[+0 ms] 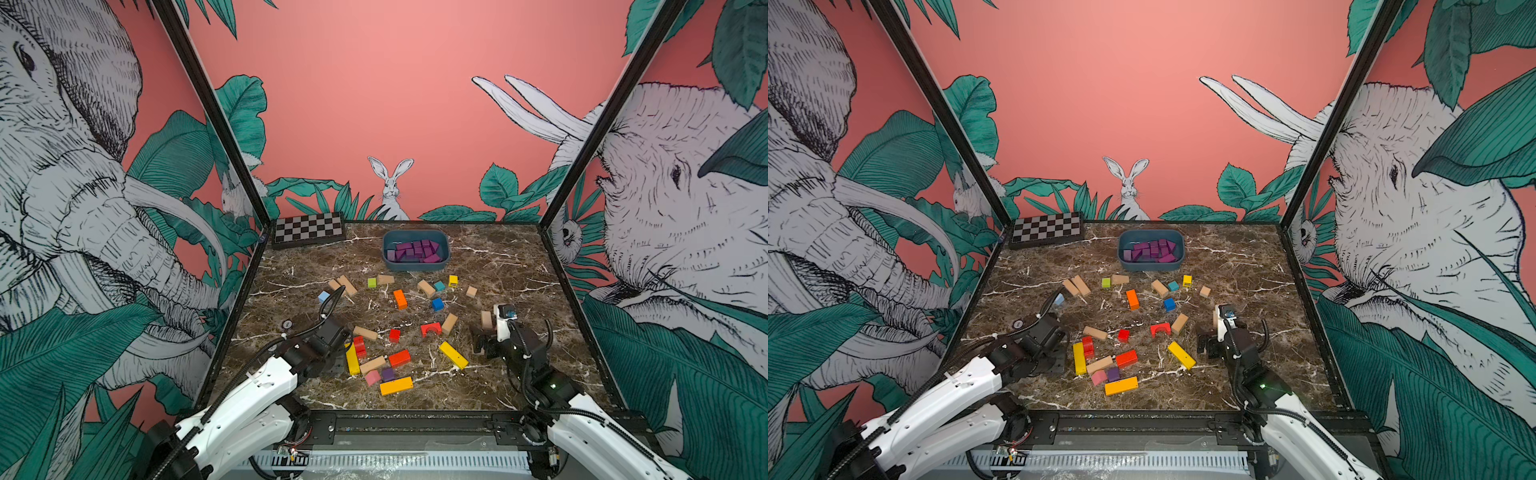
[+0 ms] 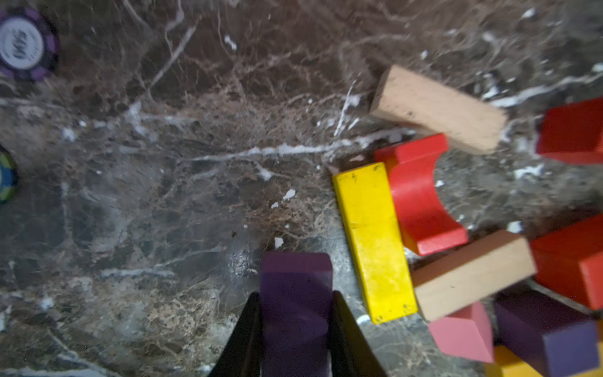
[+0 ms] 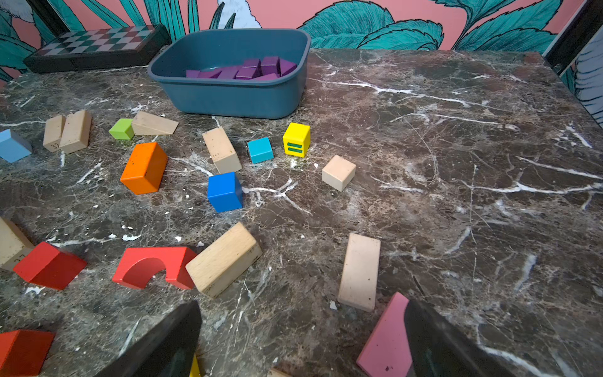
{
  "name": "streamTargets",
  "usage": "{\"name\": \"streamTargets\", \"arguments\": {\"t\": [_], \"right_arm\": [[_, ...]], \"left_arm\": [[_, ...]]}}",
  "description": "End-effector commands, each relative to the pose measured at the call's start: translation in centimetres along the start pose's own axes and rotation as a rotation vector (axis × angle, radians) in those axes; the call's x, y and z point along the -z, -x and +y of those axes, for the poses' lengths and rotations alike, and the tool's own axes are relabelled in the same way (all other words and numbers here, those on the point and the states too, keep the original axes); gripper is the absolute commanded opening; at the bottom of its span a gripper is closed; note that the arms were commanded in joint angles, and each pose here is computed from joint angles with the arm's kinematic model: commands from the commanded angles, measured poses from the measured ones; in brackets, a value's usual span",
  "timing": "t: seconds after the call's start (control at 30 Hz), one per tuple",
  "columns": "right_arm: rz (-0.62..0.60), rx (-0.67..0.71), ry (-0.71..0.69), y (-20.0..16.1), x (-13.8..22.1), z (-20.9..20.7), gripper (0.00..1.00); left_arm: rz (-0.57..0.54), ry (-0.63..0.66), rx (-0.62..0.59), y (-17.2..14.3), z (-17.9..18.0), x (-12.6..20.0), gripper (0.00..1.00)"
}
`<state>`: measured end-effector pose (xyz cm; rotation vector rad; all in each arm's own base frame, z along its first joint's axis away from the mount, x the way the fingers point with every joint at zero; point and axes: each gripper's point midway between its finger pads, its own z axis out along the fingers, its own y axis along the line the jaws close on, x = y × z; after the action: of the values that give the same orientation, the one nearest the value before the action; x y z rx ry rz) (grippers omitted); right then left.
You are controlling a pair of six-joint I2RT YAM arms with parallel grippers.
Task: Pick purple bricks into the storage bin
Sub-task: Pick up the building block from the center of the board, then place the building block in the storage box.
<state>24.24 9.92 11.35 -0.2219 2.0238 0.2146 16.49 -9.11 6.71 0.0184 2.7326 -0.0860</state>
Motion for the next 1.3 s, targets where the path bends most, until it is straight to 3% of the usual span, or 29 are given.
{"name": "streamTargets", "arguments": {"t": [0.0,0.17,0.33,0.5,0.7,0.87,0.97,1.17,1.27], "right_arm": [[-0.032,0.0,0.007,0.7,-0.1,0.2,0.99],[-0.023,0.006,0.012,0.6,-0.3,0.4,0.99],[0.005,0.017,0.02,0.4,-0.8,0.7,0.99],[0.029,0.028,0.03,0.4,-1.2,1.0,0.99],[-0.041,0.007,0.022,0.9,-0.1,0.5,0.99],[-0.07,0.002,0.025,1.1,0.4,0.4,0.99],[-0.061,0.006,0.033,1.0,0.2,0.6,0.99],[-0.039,0.016,0.042,0.8,-0.1,0.9,0.99],[-0.045,0.014,0.041,0.9,0.0,0.8,0.99]], "left_arm": [[-0.061,-0.003,-0.054,2.3,-0.9,2.6,0.06],[-0.177,-0.007,-0.192,8.6,-4.2,5.3,0.06],[-0.272,-0.043,-0.324,16.3,-10.0,6.2,0.07],[-0.318,-0.1,-0.428,23.3,-17.0,5.2,0.1],[-0.352,-0.135,-0.477,30.1,-22.8,1.9,0.12],[-0.343,-0.156,-0.403,35.6,-22.8,-2.9,0.11],[-0.385,-0.114,-0.423,37.9,-22.7,-4.9,0.11],[-0.432,-0.066,-0.449,40.5,-22.7,-8.7,0.15],[-0.439,-0.054,-0.448,41.0,-22.4,-10.4,0.23]]}}
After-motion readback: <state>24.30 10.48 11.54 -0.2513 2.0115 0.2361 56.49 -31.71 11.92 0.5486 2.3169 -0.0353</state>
